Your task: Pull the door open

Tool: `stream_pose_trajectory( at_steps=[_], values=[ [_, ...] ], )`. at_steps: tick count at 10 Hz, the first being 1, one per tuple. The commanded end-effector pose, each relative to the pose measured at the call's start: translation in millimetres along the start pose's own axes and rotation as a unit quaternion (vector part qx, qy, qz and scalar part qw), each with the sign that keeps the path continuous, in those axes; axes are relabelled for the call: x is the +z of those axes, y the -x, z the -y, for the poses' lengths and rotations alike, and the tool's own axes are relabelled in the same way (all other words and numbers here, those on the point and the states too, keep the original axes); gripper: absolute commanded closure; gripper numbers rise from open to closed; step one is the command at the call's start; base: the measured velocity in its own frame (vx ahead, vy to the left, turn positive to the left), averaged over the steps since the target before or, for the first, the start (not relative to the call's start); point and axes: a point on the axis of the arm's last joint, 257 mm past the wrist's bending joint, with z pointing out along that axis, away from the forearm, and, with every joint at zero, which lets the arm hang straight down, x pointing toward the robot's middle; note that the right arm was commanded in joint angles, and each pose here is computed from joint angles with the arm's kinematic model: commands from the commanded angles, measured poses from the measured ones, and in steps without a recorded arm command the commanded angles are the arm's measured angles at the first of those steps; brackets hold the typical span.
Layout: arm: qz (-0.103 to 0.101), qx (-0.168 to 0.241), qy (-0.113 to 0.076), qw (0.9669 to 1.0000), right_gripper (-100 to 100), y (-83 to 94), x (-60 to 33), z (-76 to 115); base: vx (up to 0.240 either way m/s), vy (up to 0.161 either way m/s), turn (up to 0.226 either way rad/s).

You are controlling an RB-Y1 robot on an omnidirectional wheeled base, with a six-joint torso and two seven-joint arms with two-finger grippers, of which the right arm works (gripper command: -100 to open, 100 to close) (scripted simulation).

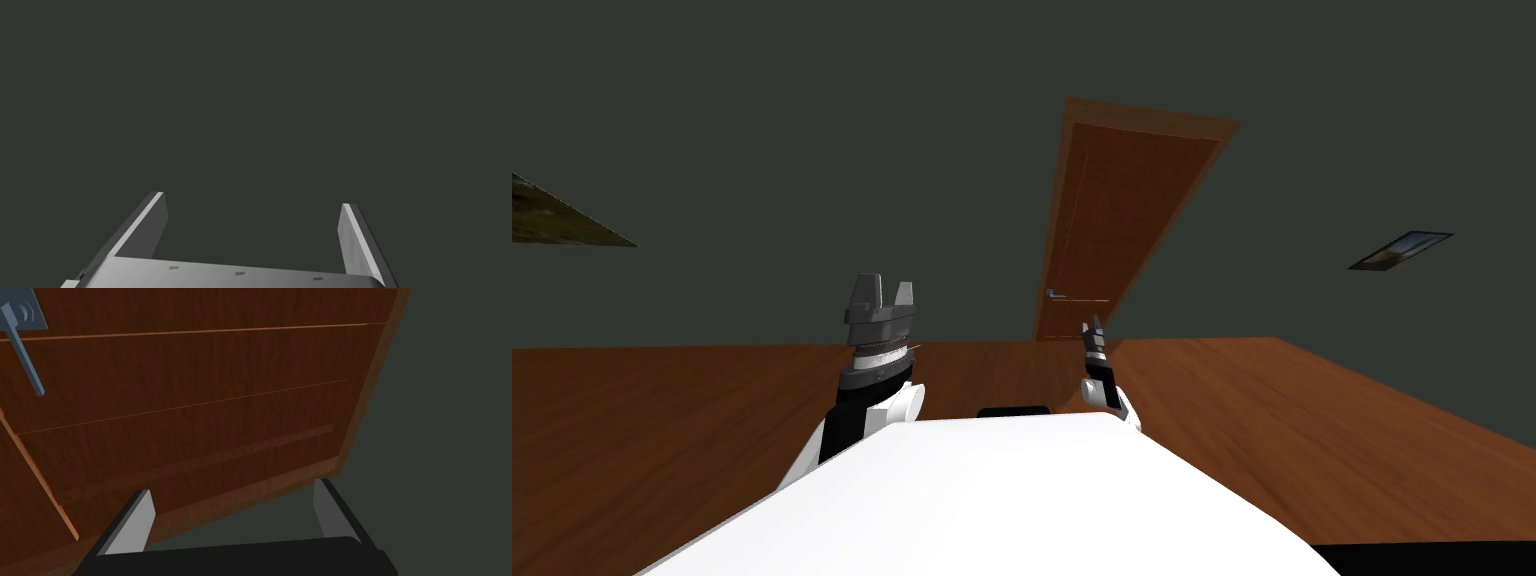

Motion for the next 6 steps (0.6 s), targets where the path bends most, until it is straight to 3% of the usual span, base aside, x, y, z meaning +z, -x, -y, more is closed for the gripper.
stream_pose_trajectory(
  at_steps=[1, 6],
  values=[
    [0.003, -0.002, -0.008, 1.0000, -100, 5.0, 0.9, 11.2, 0.069, -0.047, 0.188],
    [0.009, -0.005, -0.033, 0.9994, -100, 12.2, -4.1, 39.1, 0.038, -0.032, 0.071]
  ],
)
